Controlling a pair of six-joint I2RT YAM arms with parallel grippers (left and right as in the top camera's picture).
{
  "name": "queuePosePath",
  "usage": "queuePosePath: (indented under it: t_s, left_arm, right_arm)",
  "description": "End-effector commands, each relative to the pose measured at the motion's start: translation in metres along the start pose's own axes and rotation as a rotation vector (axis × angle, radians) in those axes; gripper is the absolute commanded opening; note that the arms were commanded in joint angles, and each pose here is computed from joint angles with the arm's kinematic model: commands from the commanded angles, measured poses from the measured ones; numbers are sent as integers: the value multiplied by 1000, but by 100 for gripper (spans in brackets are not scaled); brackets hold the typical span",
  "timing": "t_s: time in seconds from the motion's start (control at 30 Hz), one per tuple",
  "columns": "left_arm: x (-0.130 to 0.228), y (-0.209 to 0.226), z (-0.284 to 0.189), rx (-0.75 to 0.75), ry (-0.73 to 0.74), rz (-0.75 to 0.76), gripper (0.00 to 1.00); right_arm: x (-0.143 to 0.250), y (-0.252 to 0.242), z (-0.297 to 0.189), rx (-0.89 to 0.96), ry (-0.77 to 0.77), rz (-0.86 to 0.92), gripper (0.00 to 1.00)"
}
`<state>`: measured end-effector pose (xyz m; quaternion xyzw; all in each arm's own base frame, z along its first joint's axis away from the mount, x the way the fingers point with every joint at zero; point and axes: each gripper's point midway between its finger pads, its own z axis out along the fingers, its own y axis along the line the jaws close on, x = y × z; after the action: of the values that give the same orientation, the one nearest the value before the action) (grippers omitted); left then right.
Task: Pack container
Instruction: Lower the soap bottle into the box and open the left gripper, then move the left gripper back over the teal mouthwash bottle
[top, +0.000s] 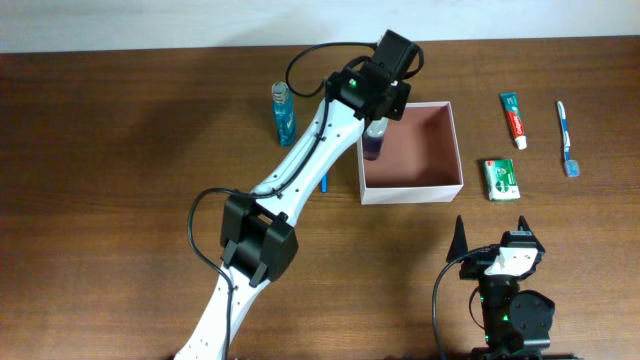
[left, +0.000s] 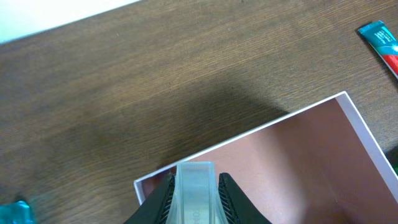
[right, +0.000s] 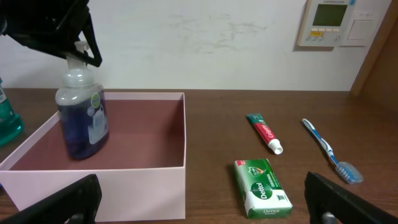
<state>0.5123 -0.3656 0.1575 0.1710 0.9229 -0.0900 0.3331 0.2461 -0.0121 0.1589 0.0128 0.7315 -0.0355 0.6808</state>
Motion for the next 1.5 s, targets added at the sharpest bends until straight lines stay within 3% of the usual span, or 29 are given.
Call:
queuePosePath:
  t_s: [0.0, 0.07, 0.47, 0.7, 0.87, 1.03, 1.13, 1.2, 1.27, 1.47]
  left_arm:
    - [-14, 0, -9, 9, -43, -48, 36]
    - [-14, 0, -9, 9, -43, -48, 43]
    - [-33, -2, -19, 25, -104, -48, 44]
    - [-99, 1, -93, 64, -312, 1, 55]
    - [-119, 46, -140, -42, -381, -50, 56]
    - [-85, 125, -146, -250, -233, -98, 57]
    - [-55, 152, -140, -271, -102, -112, 57]
    - [-31, 171, -140, -278, 1, -132, 66]
    - [-19, 184, -141, -290, 52, -147, 68]
    - [-7, 208, -131, -278, 103, -189, 68]
  right_arm:
    - [2, -1, 0, 12, 4, 0, 99]
    - [2, -1, 0, 12, 4, 0, 99]
    - [2, -1, 0, 11, 4, 0, 99]
    - [2, -1, 0, 12, 4, 0, 99]
    - [2, -1, 0, 12, 4, 0, 99]
    - [2, -1, 0, 12, 4, 0, 99]
    - [2, -1, 0, 12, 4, 0, 99]
    - [2, -1, 0, 12, 4, 0, 99]
    - [2, -1, 0, 12, 4, 0, 99]
    - [2, -1, 0, 12, 4, 0, 99]
